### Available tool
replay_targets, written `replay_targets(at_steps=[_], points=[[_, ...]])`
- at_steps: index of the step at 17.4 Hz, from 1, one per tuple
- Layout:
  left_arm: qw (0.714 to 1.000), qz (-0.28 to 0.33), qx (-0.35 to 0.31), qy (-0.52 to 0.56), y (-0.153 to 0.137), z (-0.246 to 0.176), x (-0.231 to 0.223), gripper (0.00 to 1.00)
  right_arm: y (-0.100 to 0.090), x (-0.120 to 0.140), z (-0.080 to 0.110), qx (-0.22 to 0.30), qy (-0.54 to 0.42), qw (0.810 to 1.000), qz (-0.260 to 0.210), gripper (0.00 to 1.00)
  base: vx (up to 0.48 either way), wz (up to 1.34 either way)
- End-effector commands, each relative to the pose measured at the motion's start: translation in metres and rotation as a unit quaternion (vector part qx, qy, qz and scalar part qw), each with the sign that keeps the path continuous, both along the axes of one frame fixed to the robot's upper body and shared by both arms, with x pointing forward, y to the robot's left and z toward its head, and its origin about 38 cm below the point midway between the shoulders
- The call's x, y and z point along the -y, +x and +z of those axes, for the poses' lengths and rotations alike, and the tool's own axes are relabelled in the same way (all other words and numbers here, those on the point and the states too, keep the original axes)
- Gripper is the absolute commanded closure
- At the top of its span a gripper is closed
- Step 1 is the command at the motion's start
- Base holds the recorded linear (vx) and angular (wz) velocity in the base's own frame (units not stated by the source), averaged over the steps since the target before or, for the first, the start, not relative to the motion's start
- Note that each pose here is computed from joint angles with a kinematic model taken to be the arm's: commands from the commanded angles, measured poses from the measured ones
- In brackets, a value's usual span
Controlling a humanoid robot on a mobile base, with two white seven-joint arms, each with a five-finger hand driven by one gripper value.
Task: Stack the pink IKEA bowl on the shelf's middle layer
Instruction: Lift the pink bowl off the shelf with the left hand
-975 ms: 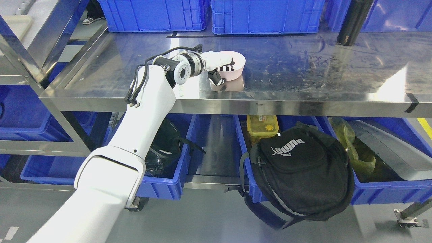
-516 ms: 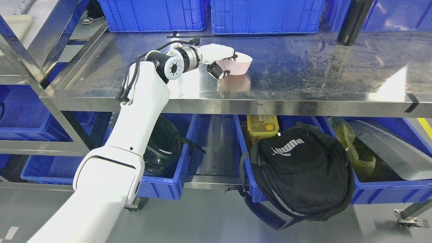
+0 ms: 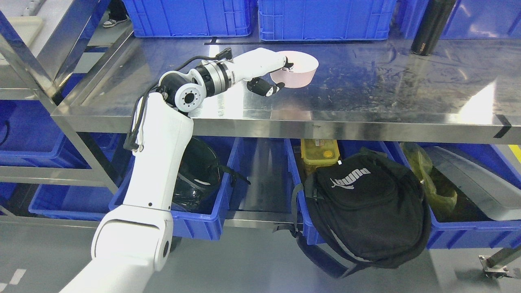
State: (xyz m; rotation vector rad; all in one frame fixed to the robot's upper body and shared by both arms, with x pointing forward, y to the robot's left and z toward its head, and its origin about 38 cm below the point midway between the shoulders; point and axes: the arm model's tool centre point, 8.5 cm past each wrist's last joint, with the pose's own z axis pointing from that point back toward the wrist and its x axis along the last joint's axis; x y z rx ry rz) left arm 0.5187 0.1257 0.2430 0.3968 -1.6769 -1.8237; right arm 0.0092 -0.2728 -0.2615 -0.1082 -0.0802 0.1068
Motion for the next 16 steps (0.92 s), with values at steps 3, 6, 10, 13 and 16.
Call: replay_targets(at_steps=[3, 6, 10, 13, 16], points=[[0.989, -0.008, 0.137, -0.049, -0.055, 0.049, -0.029, 1.00, -0.009, 0.011, 0.001, -0.003, -0.009, 1.000, 0.000, 0.00, 0.008, 0.27], [0.988, -0.016, 0.147, -0.045, -0.059, 0.052, -0.027, 1.00, -0.009, 0.011, 0.001, -0.003, -0.009, 1.000, 0.000, 0.00, 0.011, 0.44], [0.989, -0.027, 0.141, -0.040, -0.064, 0.041, -0.024, 0.99, -0.009, 0.011, 0.001, -0.003, -0.009, 1.000, 0.000, 0.00, 0.049, 0.77], [0.988, -0.033, 0.145, -0.038, -0.065, 0.040, -0.023, 0.99, -0.009, 0.011, 0.001, -0.003, -0.009, 1.000, 0.000, 0.00, 0.101, 1.13], [0.987, -0.031, 0.150, -0.046, -0.065, 0.041, -0.023, 0.99, -0.009, 0.011, 0.001, -0.003, -0.009, 1.000, 0.000, 0.00, 0.145, 1.44]])
